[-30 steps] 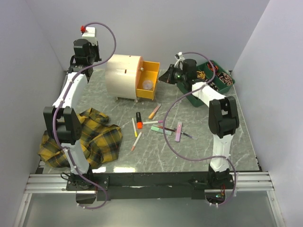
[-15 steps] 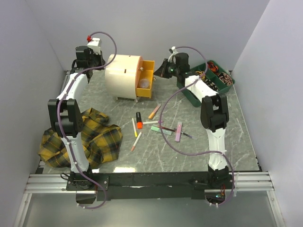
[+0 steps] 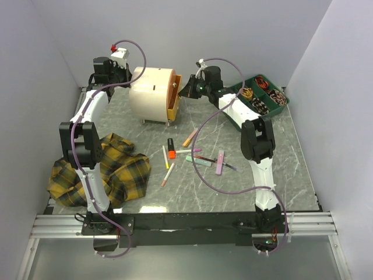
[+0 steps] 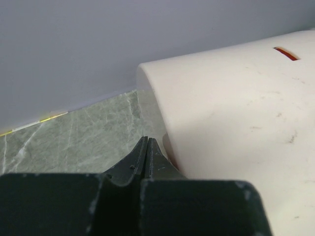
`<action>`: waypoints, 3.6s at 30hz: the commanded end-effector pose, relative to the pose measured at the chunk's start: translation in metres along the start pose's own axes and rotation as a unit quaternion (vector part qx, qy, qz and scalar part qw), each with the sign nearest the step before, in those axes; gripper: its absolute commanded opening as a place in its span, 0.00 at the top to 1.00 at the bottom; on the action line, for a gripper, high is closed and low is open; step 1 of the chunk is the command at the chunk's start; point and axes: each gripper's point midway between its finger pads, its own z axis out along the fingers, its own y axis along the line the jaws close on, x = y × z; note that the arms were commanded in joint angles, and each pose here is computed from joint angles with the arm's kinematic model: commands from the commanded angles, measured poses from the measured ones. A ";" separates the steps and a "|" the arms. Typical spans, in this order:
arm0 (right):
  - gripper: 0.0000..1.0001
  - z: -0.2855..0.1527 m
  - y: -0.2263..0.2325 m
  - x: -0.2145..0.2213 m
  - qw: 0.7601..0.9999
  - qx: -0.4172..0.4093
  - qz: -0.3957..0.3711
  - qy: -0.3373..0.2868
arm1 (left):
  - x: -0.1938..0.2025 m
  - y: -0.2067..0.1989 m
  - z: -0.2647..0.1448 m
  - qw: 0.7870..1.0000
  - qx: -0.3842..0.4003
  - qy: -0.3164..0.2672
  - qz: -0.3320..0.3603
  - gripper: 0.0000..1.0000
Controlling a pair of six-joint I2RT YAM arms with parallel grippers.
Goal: Sort the stationery into containers
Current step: Close the drawer in the storage box, then open the drawer in the storage box.
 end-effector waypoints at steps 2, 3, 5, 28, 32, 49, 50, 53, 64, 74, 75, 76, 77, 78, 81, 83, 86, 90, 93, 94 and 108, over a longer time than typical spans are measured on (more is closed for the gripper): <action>0.99 0.007 0.028 -0.011 0.999 -0.025 -0.013 -0.016 | -0.021 -0.010 -0.001 0.999 0.021 -0.025 0.016 0.99; 0.98 0.008 0.029 -0.011 0.999 -0.025 -0.013 -0.017 | -0.021 -0.010 -0.001 0.999 0.021 -0.025 0.016 0.99; 0.98 0.011 0.031 -0.010 0.999 -0.026 -0.014 -0.017 | -0.021 -0.010 -0.002 0.999 0.019 -0.025 0.016 0.99; 0.91 0.017 0.041 -0.005 0.999 -0.027 -0.014 -0.019 | -0.020 -0.010 -0.011 1.000 0.008 -0.022 0.018 0.99; 0.90 0.017 0.039 -0.005 0.999 -0.024 -0.014 -0.020 | -0.022 -0.009 -0.011 1.000 0.004 -0.023 0.021 0.99; 0.75 -0.018 0.021 -0.025 1.000 -0.014 -0.006 -0.026 | -0.028 0.005 -0.019 0.999 -0.038 -0.023 0.012 0.94; 0.65 -0.030 0.023 -0.032 0.999 -0.018 -0.005 -0.031 | -0.029 0.021 -0.026 0.998 -0.054 -0.023 0.007 0.88; 0.23 -0.058 0.006 -0.033 0.999 -0.037 0.012 -0.021 | -0.031 0.030 -0.038 0.997 -0.071 -0.016 0.009 0.63; 0.23 -0.089 0.023 -0.051 0.978 -0.195 0.073 -0.023 | -0.020 0.047 -0.073 0.997 -0.080 0.019 0.000 0.34; 0.26 -0.069 0.056 -0.055 0.969 -0.239 0.063 -0.014 | -0.026 0.049 -0.082 0.996 -0.092 0.011 -0.005 0.32; 0.26 -0.066 0.056 -0.053 0.969 -0.239 0.065 -0.012 | -0.026 0.050 -0.082 0.995 -0.096 0.011 -0.004 0.32; 0.26 -0.064 0.055 -0.053 0.969 -0.237 0.066 -0.013 | -0.026 0.051 -0.083 0.995 -0.097 0.012 -0.002 0.32; 0.26 -0.060 0.058 -0.049 0.968 -0.240 0.067 -0.008 | -0.027 0.050 -0.084 0.995 -0.097 0.012 0.000 0.32; 0.27 -0.058 0.058 -0.048 0.969 -0.240 0.066 -0.008 | -0.025 0.050 -0.084 0.995 -0.098 0.014 -0.001 0.32; 0.27 -0.050 0.061 -0.042 0.968 -0.240 0.065 -0.004 | -0.023 0.051 -0.085 0.995 -0.098 0.015 -0.002 0.32; 0.27 -0.045 0.061 -0.041 0.969 -0.238 0.063 -0.004 | -0.022 0.049 -0.085 0.995 -0.097 0.016 -0.002 0.32; 0.27 -0.039 0.062 -0.041 0.970 -0.238 0.057 -0.005 | -0.019 0.048 -0.086 0.995 -0.097 0.019 -0.002 0.32; 0.30 -0.033 0.063 -0.041 0.970 -0.238 0.051 -0.007 | -0.015 0.048 -0.087 0.995 -0.098 0.023 -0.002 0.32; 0.34 -0.031 0.065 -0.041 0.969 -0.244 0.043 -0.007 | -0.011 0.048 -0.088 0.995 -0.099 0.028 -0.002 0.32; 0.35 -0.030 0.066 -0.044 0.969 -0.244 0.040 -0.010 | -0.010 0.047 -0.088 0.995 -0.098 0.029 -0.002 0.32; 0.41 -0.014 0.073 -0.042 0.968 -0.249 0.024 -0.015 | -0.002 0.049 -0.087 0.994 -0.099 0.038 -0.003 0.31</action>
